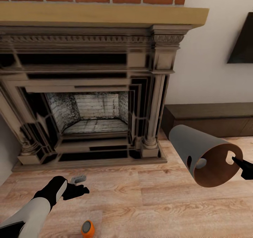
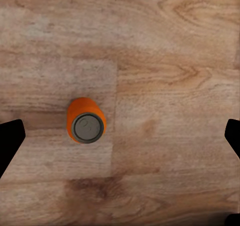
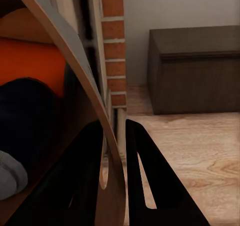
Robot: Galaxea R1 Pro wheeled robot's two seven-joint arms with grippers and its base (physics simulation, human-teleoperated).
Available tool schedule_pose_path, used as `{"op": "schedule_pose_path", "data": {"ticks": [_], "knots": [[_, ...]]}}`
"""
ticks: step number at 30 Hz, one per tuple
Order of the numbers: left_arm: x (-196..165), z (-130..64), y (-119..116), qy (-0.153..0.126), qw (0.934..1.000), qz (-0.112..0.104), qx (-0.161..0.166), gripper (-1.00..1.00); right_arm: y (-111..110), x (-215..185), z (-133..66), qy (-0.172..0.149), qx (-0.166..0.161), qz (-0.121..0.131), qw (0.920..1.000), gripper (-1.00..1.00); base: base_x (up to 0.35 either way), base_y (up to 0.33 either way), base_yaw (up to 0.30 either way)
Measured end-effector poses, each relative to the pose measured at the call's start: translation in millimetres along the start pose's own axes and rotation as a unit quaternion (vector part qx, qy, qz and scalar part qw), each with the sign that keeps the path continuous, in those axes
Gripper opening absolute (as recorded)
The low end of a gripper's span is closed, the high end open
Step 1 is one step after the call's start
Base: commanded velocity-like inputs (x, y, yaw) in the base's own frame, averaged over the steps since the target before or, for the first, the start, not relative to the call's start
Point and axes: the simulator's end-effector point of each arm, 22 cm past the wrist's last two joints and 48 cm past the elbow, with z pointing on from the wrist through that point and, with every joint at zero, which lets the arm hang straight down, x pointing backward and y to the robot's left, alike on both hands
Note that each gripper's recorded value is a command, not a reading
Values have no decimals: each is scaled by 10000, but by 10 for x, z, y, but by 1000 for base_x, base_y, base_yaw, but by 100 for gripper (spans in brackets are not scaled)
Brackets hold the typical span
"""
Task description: Put the three can of soda from the living room inside the tash can in the kitchen.
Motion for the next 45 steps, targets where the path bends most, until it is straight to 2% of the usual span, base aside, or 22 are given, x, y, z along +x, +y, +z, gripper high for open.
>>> {"op": "schedule_pose_path", "data": {"ticks": [28,35,38,40,45], "knots": [[232,521,197,-28,10000,-43,-52,100,-25,629,-1,6,4,-14,10000,-100,-1,0,0],[307,662,242,-34,10000,-42,-47,100,-120,675,-18,-79,102,-92,9999,-100,0,0,0],[339,721,261,-38,10000,-41,-47,100,-134,689,-13,-122,101,-24,9999,-100,0,0,0],[350,757,274,-52,10000,-37,-47,100,-152,749,-5,-30,117,122,9999,-100,0,0,0],[395,853,304,-69,10000,-28,-49,100,-206,720,18,-96,150,170,9997,-100,0,0,0]]}}
